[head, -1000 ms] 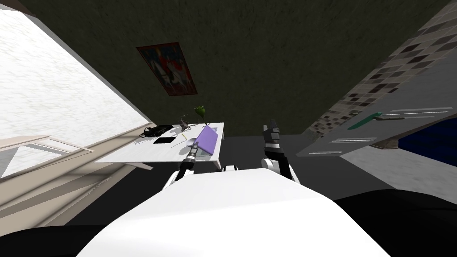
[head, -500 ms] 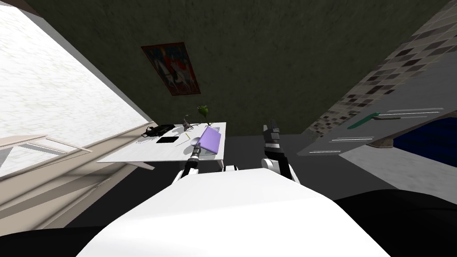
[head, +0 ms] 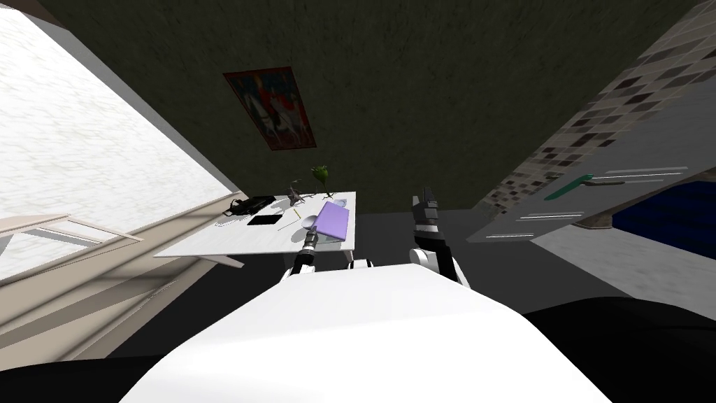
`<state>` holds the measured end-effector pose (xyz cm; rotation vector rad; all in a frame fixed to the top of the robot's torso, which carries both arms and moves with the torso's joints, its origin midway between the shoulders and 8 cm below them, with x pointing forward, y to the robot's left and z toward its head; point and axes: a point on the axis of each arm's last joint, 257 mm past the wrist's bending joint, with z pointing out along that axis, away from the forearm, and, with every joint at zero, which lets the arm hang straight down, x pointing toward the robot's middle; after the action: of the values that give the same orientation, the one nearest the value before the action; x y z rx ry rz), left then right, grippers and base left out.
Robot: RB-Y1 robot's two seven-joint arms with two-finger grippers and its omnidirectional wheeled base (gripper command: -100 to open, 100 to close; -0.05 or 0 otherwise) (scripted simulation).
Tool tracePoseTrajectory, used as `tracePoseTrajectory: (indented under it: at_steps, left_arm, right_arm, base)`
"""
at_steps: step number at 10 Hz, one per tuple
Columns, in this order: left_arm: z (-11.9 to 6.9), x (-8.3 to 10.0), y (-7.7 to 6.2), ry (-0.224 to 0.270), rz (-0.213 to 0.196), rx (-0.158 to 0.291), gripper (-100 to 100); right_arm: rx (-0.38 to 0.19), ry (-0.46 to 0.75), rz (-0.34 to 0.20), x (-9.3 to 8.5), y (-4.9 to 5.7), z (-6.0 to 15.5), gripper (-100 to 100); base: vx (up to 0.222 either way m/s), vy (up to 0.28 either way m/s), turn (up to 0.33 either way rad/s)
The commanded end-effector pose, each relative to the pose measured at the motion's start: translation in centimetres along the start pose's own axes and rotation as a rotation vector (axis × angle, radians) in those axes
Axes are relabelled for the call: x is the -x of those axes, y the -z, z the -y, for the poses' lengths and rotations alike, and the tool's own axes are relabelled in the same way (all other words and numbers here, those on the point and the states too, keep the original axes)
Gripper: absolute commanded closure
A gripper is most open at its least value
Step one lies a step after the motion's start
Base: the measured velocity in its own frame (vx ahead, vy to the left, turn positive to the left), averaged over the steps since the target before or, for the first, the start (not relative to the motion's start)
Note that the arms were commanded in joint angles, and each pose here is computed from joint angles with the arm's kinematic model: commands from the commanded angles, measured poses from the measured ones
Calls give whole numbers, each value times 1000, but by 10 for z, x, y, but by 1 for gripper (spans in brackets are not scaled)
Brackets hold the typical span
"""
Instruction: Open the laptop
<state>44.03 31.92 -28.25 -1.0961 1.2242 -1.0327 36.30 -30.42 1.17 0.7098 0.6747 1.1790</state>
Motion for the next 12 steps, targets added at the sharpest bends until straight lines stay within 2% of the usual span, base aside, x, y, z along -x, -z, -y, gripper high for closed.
tracePoseTrajectory:
  at_steps: [1,3,4,12]
  left_arm:
    - [-18,-17,6,113,6,5,100]
    - [-32,-30,12,195,13,13,100]
    - [-18,-20,4,166,10,15,-100]
    - [24,-3,-13,165,8,15,-100]
  right_arm:
    - [0,0,0,0,0,0,0]
    - [0,0,0,0,0,0,0]
    - [0,0,0,0,0,0,0]
    - [0,0,0,0,0,0,0]
  base:
    - [12,142,-38]
    - [29,130,-28]
    - [0,49,-5]
    - [-23,-24,3]
